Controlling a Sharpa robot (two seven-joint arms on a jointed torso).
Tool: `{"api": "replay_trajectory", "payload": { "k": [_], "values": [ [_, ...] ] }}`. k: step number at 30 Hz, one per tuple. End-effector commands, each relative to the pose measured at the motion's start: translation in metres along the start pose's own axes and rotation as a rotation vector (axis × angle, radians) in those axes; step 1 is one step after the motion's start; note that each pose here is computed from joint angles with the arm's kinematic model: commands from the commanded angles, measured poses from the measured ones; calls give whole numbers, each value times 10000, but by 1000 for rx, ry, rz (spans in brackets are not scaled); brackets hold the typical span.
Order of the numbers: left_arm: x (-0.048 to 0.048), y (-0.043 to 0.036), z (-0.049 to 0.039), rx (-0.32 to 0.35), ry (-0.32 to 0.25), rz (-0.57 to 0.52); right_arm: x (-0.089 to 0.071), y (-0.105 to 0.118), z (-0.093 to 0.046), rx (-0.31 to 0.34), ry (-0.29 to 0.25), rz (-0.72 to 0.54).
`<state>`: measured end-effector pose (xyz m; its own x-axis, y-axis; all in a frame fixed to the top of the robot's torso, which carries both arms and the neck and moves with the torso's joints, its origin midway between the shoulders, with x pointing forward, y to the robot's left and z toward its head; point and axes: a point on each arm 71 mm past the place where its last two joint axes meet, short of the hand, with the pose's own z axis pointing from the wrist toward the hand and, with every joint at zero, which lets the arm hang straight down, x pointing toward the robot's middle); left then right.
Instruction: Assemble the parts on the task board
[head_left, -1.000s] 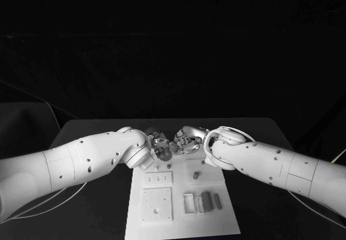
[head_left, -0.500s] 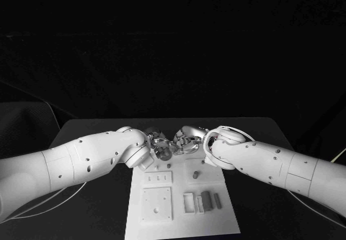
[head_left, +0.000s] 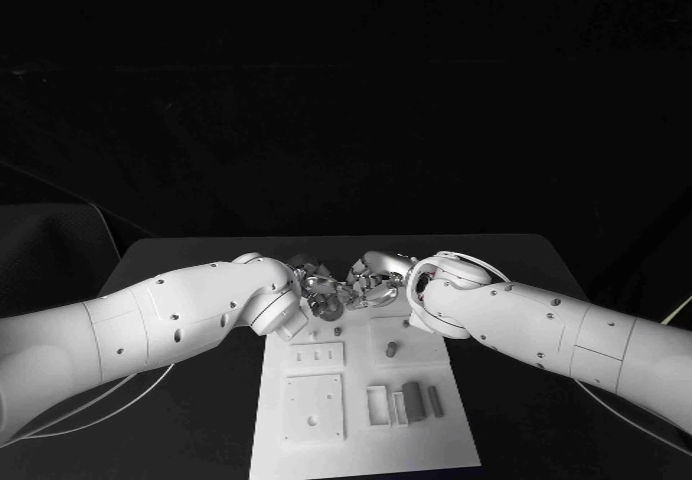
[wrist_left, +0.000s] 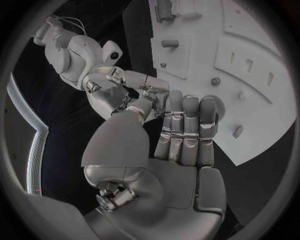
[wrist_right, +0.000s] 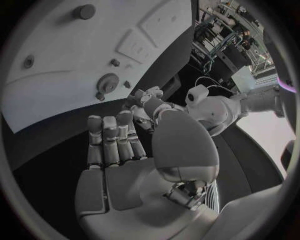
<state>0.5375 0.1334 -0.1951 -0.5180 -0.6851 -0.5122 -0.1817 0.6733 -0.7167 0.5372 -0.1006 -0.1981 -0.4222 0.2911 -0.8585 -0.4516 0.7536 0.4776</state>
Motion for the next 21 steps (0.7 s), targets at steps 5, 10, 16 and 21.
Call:
{"api": "replay_trajectory", "payload": {
  "k": [5,10,16,21],
  "values": [
    [-35,10,4,-5,-22,-19,29,-2,1,-7,27,-7],
    [-41,18,6,-10,-21,-17,35,-8,-1,-7,31,-6],
    [-57,31,8,-15,-23,-15,37,-43,-8,3,28,-5],
    [-75,48,9,-20,-23,-13,27,-99,-32,14,27,-6]
  ]
}}
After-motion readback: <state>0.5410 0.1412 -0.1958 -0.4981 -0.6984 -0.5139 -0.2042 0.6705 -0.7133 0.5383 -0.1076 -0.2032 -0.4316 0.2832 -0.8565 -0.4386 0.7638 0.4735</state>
